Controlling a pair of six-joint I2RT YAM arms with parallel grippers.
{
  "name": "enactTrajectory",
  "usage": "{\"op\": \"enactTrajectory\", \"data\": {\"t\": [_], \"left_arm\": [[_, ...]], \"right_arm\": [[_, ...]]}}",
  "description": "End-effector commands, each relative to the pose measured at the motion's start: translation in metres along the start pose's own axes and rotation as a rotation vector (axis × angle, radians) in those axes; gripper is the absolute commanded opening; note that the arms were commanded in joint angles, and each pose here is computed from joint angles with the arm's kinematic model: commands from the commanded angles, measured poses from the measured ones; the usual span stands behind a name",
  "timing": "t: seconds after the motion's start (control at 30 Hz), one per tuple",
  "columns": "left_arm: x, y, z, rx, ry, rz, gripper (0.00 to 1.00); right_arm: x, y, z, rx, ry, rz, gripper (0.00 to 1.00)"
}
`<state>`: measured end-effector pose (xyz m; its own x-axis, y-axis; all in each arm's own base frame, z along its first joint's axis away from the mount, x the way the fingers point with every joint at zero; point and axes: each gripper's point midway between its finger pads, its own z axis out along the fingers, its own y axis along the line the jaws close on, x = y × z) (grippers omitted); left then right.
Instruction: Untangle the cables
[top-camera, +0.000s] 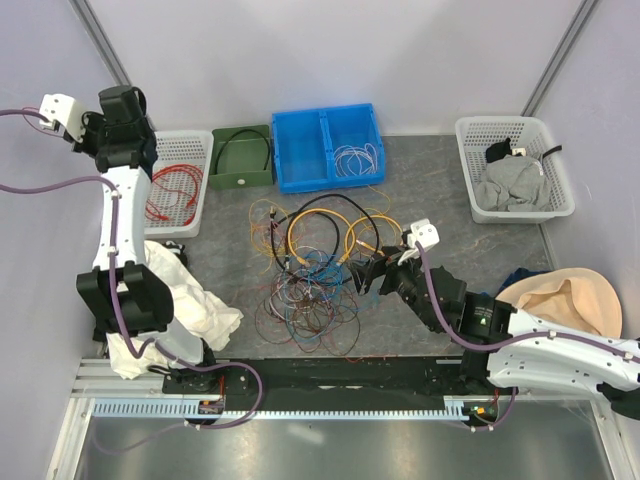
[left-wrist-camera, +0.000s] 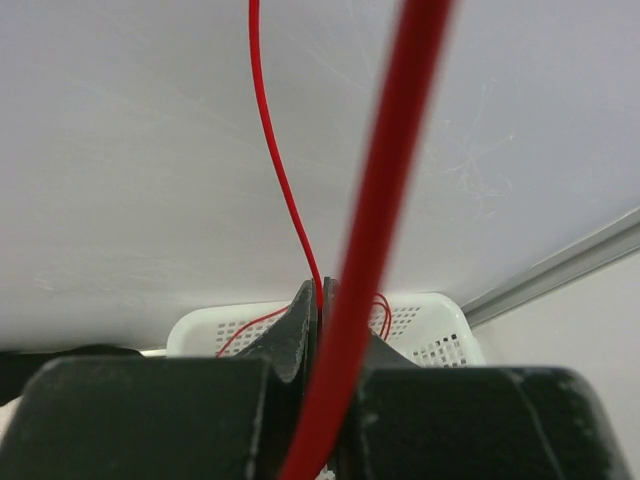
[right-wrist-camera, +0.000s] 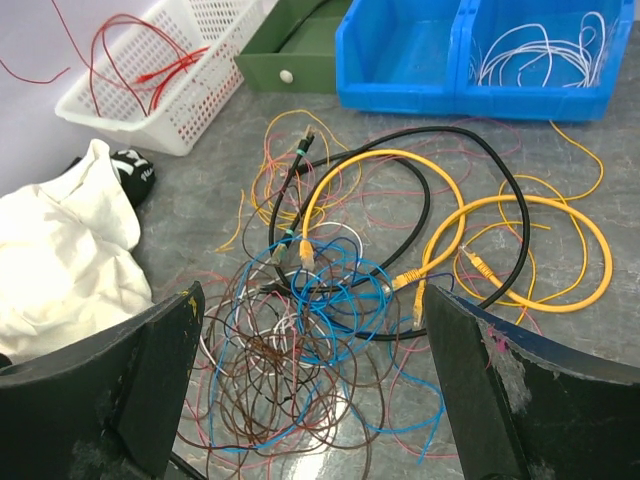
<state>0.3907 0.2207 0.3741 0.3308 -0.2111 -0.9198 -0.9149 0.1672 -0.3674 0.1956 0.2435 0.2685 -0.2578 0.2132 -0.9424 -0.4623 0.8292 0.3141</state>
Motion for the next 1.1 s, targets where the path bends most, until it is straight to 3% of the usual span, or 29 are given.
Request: {"op": "enactTrajectory", "data": {"t": [0.0, 0.1, 0.13, 0.17, 0.23, 0.3, 0.5, 0.6, 0.8, 0.9, 1.0, 1.03, 1.07], "left_arm": [[0.017, 0.001, 0.007, -0.007, 0.014, -0.066, 0.02], [0.066, 0.011, 0.008, 0.008, 0.103, -0.015, 0.02], [0.088, 0.019, 0.009, 0.000, 0.138, 0.012, 0.06], [0.107, 0.020, 0.009, 0.013, 0.187, 0.034, 0.15], [0.134, 0.028, 0.011, -0.001, 0.256, 0.078, 0.50], [0.167, 0.028, 0.014, 0.007, 0.352, 0.138, 0.70], [0.195, 0.014, -0.005, 0.117, 0.563, 0.228, 0.94], [0.198, 0.002, -0.030, 0.235, 0.691, 0.203, 0.99], [0.204, -0.004, -0.097, 0.459, 0.933, 0.154, 0.99], [0.174, -0.017, -0.137, 0.619, 0.908, 0.117, 0.99], [0.154, -0.020, -0.204, 0.869, 0.882, 0.119, 0.99], [0.165, -0.022, -0.245, 0.995, 0.889, 0.131, 1.00], [0.147, -0.019, -0.268, 1.086, 0.856, 0.106, 1.00]], "right_arm": [[-0.005, 0.005, 0.003, -0.013, -0.024, 0.032, 0.98], [-0.006, 0.003, 0.002, -0.009, -0.031, 0.027, 0.98], [-0.006, 0.002, 0.001, -0.006, -0.033, 0.028, 0.98], [-0.007, 0.001, 0.000, -0.004, -0.034, 0.029, 0.98], [-0.007, -0.001, -0.002, -0.003, -0.036, 0.032, 0.98], [-0.008, -0.003, -0.004, 0.004, -0.036, 0.036, 0.98], [-0.009, -0.008, -0.007, 0.022, -0.044, 0.049, 0.98], [-0.007, -0.008, -0.006, 0.024, -0.039, 0.047, 0.98], [-0.001, -0.005, -0.003, 0.017, -0.022, 0.047, 0.98], [0.007, -0.008, -0.002, 0.024, -0.007, 0.045, 0.98], [0.018, -0.013, 0.001, 0.049, 0.011, 0.033, 0.98], [0.021, -0.014, 0.002, 0.056, 0.015, 0.029, 0.98], [0.022, -0.016, 0.002, 0.064, 0.018, 0.026, 0.98]]}}
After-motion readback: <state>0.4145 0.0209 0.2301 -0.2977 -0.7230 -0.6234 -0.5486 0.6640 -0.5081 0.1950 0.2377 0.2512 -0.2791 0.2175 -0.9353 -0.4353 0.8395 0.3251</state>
